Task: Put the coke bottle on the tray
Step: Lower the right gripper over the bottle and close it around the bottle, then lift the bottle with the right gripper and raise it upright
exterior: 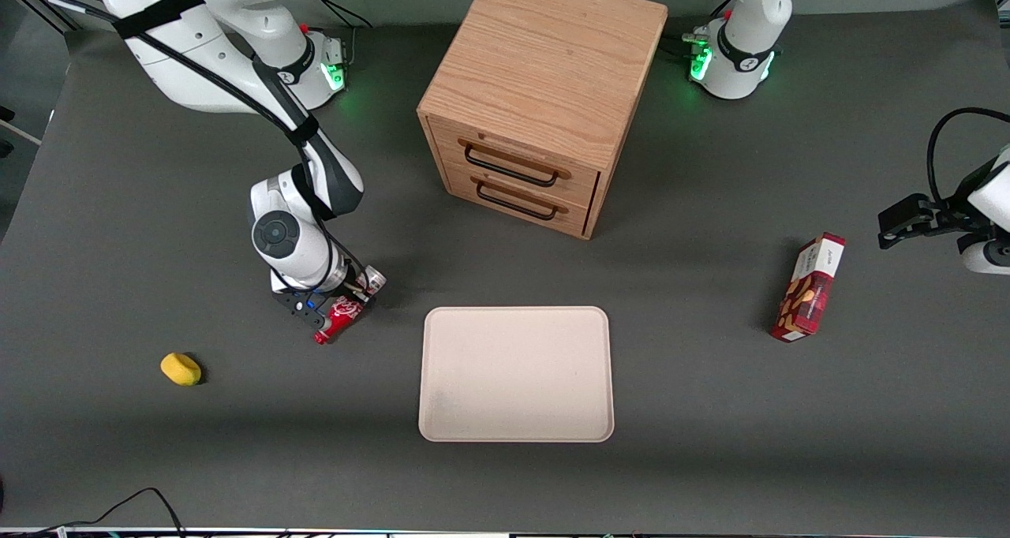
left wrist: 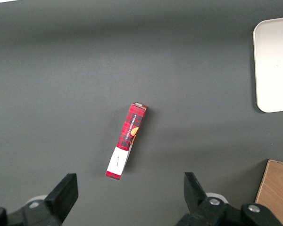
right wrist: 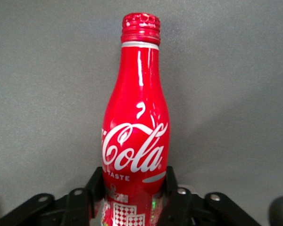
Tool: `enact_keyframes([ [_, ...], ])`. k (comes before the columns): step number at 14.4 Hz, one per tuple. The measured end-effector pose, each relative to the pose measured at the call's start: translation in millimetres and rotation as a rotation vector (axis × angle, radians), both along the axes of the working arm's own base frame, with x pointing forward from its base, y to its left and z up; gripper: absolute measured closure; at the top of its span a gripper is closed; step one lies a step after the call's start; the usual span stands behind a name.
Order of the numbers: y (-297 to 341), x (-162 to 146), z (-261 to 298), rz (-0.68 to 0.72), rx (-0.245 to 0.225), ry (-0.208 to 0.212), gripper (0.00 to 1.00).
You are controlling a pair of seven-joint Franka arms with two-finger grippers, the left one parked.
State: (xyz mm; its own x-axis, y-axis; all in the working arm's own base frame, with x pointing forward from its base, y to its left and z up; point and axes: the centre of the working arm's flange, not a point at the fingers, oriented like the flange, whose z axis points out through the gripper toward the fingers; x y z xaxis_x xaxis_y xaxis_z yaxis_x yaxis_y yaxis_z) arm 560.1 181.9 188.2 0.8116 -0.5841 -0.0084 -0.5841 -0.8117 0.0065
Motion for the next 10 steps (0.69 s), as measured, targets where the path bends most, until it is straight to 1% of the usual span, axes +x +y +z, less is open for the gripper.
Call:
enact_keyframes([
  [4,-1,3,5,-0.003,0.0,-0.005,0.47],
  [6,-7,7,23,-0.012,-0.016,0.013,0.47],
  [8,-12,10,62,-0.019,-0.041,0.031,0.47],
  [10,-16,10,119,-0.026,-0.065,0.051,0.47],
])
